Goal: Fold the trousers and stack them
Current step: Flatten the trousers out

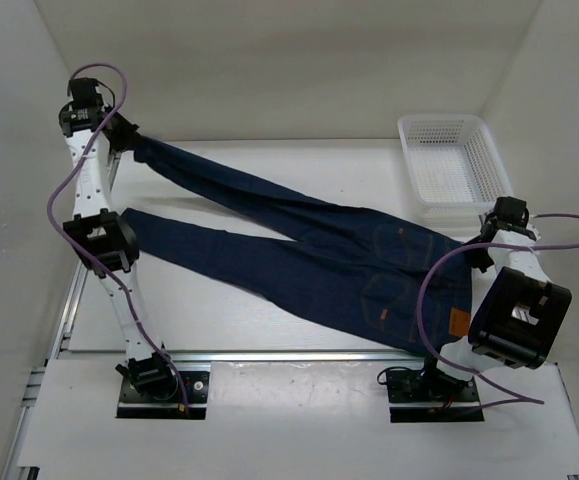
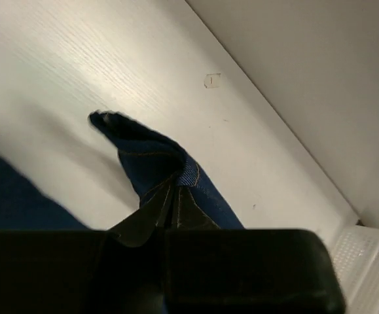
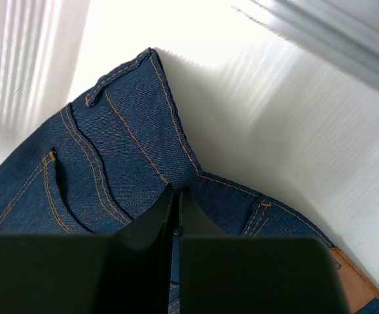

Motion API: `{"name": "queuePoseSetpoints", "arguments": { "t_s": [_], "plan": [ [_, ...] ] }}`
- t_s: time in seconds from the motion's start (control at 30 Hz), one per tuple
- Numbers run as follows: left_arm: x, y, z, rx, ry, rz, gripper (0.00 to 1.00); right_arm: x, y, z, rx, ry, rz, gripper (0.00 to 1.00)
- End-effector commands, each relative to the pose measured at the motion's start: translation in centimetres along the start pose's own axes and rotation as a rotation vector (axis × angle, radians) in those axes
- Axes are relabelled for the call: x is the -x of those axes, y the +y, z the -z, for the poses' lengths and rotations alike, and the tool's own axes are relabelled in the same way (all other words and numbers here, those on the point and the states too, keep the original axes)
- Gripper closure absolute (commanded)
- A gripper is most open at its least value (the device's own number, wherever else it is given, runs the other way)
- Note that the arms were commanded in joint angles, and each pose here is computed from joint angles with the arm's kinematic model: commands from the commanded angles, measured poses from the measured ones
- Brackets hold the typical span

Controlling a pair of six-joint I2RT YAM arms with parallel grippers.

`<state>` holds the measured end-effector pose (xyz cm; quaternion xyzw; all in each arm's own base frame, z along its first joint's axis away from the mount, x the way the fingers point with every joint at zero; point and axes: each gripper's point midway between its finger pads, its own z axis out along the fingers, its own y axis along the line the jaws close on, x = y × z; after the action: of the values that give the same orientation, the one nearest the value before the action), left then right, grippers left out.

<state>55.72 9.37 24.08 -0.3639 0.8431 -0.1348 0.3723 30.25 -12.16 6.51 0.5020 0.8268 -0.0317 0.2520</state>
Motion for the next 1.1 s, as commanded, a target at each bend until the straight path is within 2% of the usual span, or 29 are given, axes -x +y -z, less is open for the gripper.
{"name": "queuePoseSetpoints", "arguments": {
  "t_s": [0.0,0.03,0.07,0.13,0.17,0.2,0.3,0.33,0.37,0.43,0.53,0.6,0.67,0.7,0.77,0.8,0.83,0.87,0.93,1.0,1.03,1.07],
  "plan": [
    [-0.3,-0.7,-2.4,-0.063,0.062,0.112,0.83,1.0,-1.4,0.3,-0.048,-0.047,0.006,1.0],
    [-0.5,-0.8,-3.5,-0.079,0.072,0.127,0.67,1.0,-1.4,0.3,-0.049,-0.047,0.015,1.0],
    [-1.3,-0.1,-5.7,-0.072,0.099,0.144,0.29,0.8,-1.5,0.0,-0.056,-0.038,0.017,1.0],
    [-2.0,-0.2,-7.0,-0.102,0.131,0.146,0.09,0.7,-1.7,-0.2,-0.062,-0.029,0.03,1.0],
    [-2.7,-0.5,-7.0,-0.1,0.147,0.123,0.03,0.6,-1.7,-0.3,-0.068,-0.022,0.031,1.0],
    [-2.7,-0.8,-6.9,-0.074,0.114,0.059,0.0,0.6,-1.7,-0.3,-0.068,-0.021,0.04,1.0],
    [-3.0,-0.6,-4.7,-0.017,0.082,-0.023,0.0,0.5,-1.8,-0.5,-0.073,-0.014,0.042,1.0],
    [-4.6,0.2,-4.9,0.002,0.123,-0.067,0.07,0.5,-1.8,-0.5,-0.073,-0.014,0.042,1.0],
    [-5.0,0.6,-4.6,0.01,0.135,-0.085,0.25,0.7,-1.6,-0.5,-0.068,-0.021,0.04,1.0],
    [-7.5,0.2,-4.2,0.019,0.179,-0.166,0.89,0.7,-1.6,-0.5,-0.068,-0.021,0.04,1.0],
    [-10.5,0.5,-4.6,0.094,0.216,-0.255,0.9,0.4,-1.3,-0.5,-0.051,-0.008,0.04,1.0],
    [-12.4,1.7,-5.0,0.129,0.264,-0.261,0.9,0.6,-1.1,-0.2,-0.036,-0.013,0.038,1.0],
    [-13.0,1.5,-5.7,0.136,0.264,-0.252,0.77,0.7,-1.0,0.0,-0.031,-0.02,0.037,1.0],
    [-13.3,2.1,-6.7,0.156,0.271,-0.253,0.65,0.7,-1.0,0.0,-0.031,-0.02,0.037,1.0],
    [-11.4,2.0,-7.3,0.198,0.201,-0.254,0.6,0.7,-1.0,0.0,-0.031,-0.02,0.037,1.0],
    [-10.9,2.2,-7.7,0.216,0.187,-0.257,0.53,0.6,-0.9,0.0,-0.022,-0.014,0.037,1.0],
    [-11.0,2.8,-8.5,0.243,0.185,-0.261,0.42,0.6,-0.9,0.0,-0.022,-0.014,0.037,1.0],
    [-9.4,2.9,-8.5,0.248,0.145,-0.252,0.24,0.6,-0.9,0.0,-0.022,-0.014,0.037,1.0],
    [-8.6,4.2,-9.1,0.26,0.147,-0.239,0.17,0.6,-0.9,0.0,-0.022,-0.014,0.037,1.0],
    [-7.5,5.0,-9.4,0.237,0.138,-0.208,0.14,0.6,-0.9,0.0,-0.022,-0.014,0.037,1.0],
    [-7.6,4.8,-9.9,0.219,0.136,-0.207,0.18,0.6,-0.9,0.0,-0.022,-0.014,0.037,1.0],
    [-7.4,5.6,-10.3,0.23,0.139,-0.197,0.28,0.6,-0.9,0.0,-0.022,-0.014,0.037,1.0]
  ]
}}
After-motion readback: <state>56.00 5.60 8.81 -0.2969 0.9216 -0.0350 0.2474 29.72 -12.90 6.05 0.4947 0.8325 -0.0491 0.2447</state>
